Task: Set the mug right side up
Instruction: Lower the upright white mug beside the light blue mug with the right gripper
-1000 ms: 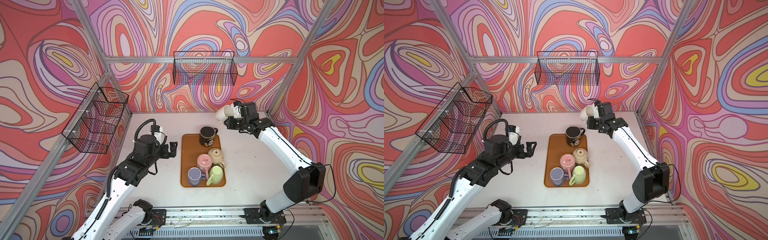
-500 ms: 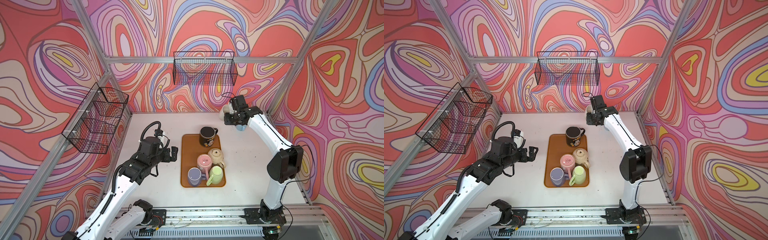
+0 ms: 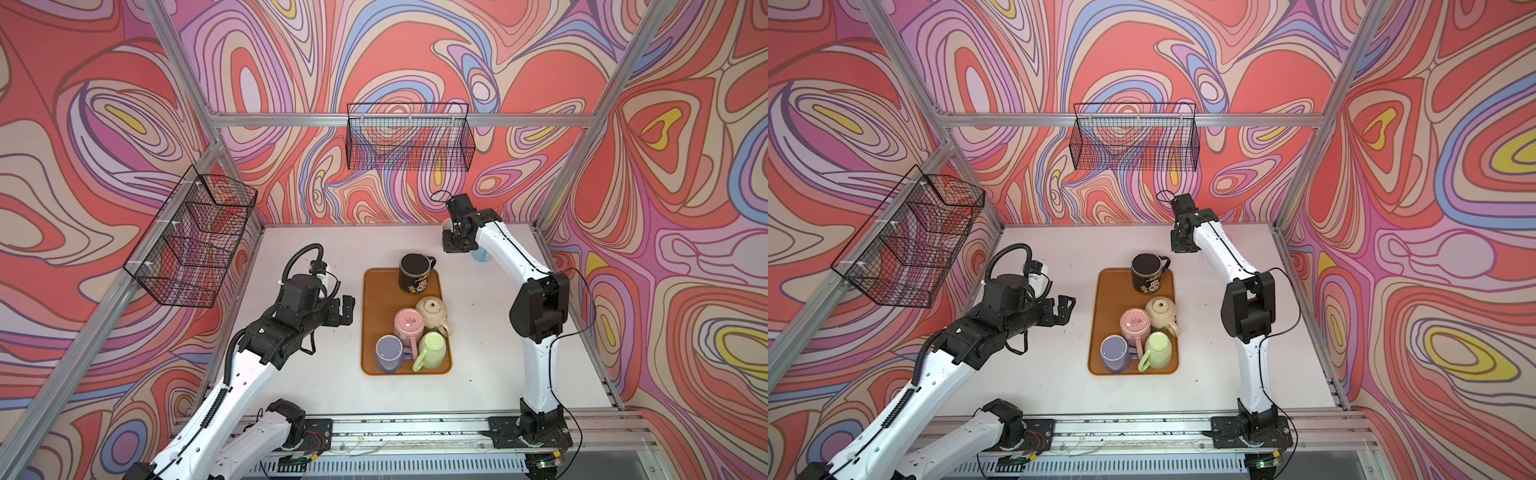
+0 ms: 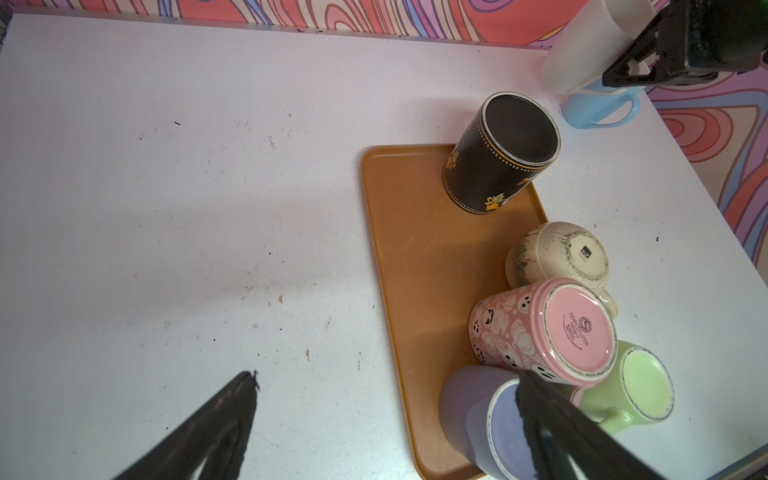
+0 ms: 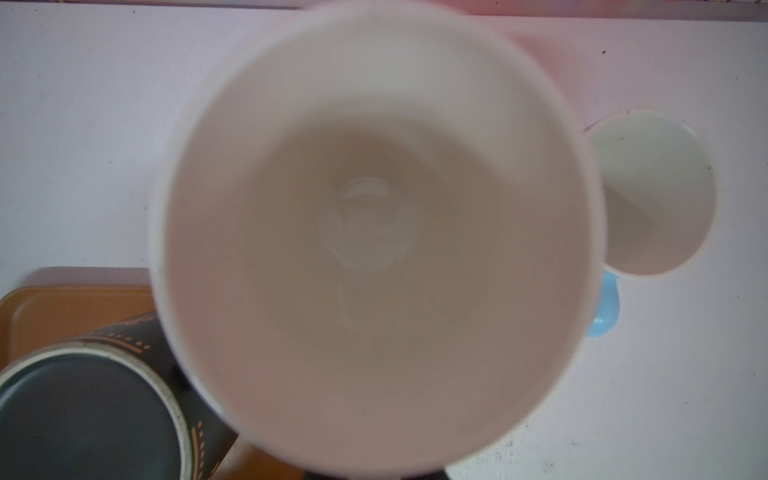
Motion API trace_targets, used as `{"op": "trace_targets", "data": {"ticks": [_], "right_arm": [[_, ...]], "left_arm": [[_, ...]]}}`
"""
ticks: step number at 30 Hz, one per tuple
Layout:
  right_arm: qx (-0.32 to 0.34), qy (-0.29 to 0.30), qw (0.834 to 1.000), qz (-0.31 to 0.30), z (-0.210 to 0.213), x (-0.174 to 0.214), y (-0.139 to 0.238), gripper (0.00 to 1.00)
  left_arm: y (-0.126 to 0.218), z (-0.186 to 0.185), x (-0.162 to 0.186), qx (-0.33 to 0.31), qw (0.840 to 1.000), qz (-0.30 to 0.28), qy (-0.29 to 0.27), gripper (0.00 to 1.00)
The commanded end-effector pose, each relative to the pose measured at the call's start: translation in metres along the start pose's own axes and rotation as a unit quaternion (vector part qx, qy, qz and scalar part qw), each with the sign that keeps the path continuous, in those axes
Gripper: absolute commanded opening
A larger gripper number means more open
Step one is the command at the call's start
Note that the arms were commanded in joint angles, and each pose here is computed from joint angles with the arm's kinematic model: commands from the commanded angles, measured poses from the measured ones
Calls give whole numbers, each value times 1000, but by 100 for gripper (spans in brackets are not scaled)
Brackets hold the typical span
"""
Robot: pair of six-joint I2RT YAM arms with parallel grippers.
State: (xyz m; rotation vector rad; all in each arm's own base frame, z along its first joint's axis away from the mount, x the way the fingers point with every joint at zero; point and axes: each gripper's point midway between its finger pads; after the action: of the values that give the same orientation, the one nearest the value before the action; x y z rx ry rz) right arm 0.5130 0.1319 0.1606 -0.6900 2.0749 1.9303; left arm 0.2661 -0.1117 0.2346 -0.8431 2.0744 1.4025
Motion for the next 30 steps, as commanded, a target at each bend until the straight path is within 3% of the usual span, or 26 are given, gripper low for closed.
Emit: {"op": "trace_targets", "data": {"ticks": [1,15,30], "right_arm": [[25,-9,999,-23,-14,-18,0,0],[58,-28,998,10,-36,-14,-37,0],[48,-35,997,43,-49,9,-62,0]], "left_arm": [[-2,4,9,-10,1000,14,-14,100],[-5,4,13,-12,999,24,-23,100],[-6,2,15,-10,999,28,-28,100]]}}
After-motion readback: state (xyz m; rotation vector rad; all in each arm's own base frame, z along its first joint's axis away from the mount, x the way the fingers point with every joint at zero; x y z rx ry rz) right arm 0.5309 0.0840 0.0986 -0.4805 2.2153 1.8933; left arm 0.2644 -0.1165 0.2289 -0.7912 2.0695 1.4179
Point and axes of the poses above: each gripper's point midway between its finger pads, its own y axis back along the fingers, its own z axis along the line the jaws close on, x = y × z, and after that the axes turned 10 degrees about y, right-handed
